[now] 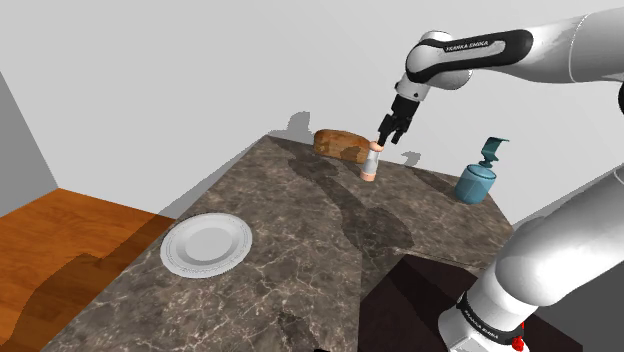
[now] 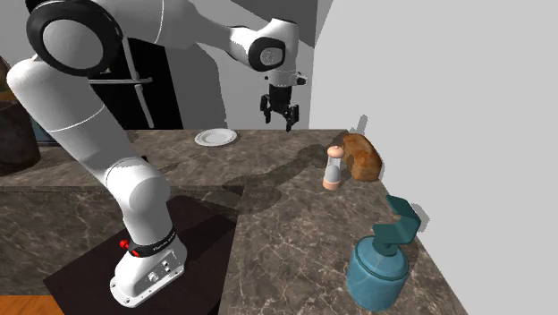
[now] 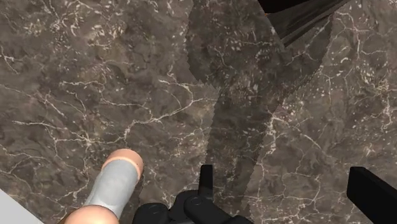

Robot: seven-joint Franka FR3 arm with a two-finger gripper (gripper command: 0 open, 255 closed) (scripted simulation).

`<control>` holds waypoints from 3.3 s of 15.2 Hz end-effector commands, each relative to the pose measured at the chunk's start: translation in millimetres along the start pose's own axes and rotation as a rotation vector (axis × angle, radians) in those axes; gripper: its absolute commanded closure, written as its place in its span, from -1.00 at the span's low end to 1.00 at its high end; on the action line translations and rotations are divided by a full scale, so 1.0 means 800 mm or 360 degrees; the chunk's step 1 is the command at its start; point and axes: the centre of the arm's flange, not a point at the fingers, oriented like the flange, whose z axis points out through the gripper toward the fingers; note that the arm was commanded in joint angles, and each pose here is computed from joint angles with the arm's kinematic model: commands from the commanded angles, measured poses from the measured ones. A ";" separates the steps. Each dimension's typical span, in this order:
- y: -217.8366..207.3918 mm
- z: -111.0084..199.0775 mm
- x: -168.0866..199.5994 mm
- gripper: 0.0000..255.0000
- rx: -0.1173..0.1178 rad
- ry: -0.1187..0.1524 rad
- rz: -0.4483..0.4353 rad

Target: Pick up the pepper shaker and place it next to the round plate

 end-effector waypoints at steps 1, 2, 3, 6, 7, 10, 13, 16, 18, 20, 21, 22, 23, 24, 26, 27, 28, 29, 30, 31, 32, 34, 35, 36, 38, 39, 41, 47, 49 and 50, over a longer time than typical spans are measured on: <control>0.026 0.009 0.023 -1.00 0.0007 0.0004 0.0010; 0.039 0.013 0.033 -1.00 0.0012 0.0006 0.0015; 0.053 0.016 0.042 -1.00 0.0017 0.0008 0.0020; 0.093 0.027 0.070 -1.00 0.0031 0.0014 0.0036; 0.107 0.031 0.080 -1.00 0.0035 0.0016 0.0041; 0.147 0.042 0.107 -1.00 0.0049 0.0023 0.0057; 0.188 0.053 0.134 -1.00 0.0063 0.0029 0.0073; 0.229 0.065 0.161 -1.00 0.0077 0.0035 0.0089; 0.257 0.073 0.179 -1.00 0.0087 0.0039 0.0100; 0.263 0.082 0.184 -1.00 0.0089 0.0040 0.0102; 0.263 0.088 0.184 -1.00 0.0089 0.0040 0.0102; 0.262 0.095 0.184 -1.00 0.0089 0.0040 0.0102; 0.262 0.102 0.184 -1.00 0.0089 0.0040 0.0102; 0.262 0.108 0.184 -1.00 0.0089 0.0040 0.0102; 0.261 0.121 0.185 -1.00 0.0089 0.0040 0.0102; 0.261 0.125 0.185 -1.00 0.0089 0.0040 0.0102; 0.261 0.125 0.185 -1.00 0.0089 0.0040 0.0102; 0.261 0.125 0.185 -1.00 0.0089 0.0040 0.0102; 0.261 0.125 0.185 -1.00 0.0089 0.0040 0.0102; 0.261 0.125 0.185 -1.00 0.0089 0.0040 0.0102; 0.261 0.125 0.185 -1.00 0.0089 0.0040 0.0102; 0.261 0.125 0.185 -1.00 0.0089 0.0040 0.0102; 0.261 0.125 0.185 1.00 0.0089 0.0040 0.0102; 0.261 0.125 0.185 1.00 0.0089 0.0040 0.0102; 0.261 0.125 0.185 1.00 0.0089 0.0040 0.0102; 0.261 0.125 0.185 1.00 0.0089 0.0040 0.0102; 0.261 0.125 0.185 1.00 0.0089 0.0040 0.0102; 0.258 0.105 0.186 1.00 0.0089 0.0040 0.0102; 0.257 0.092 0.187 1.00 0.0089 0.0040 0.0102; 0.256 0.086 0.188 1.00 0.0089 0.0040 0.0102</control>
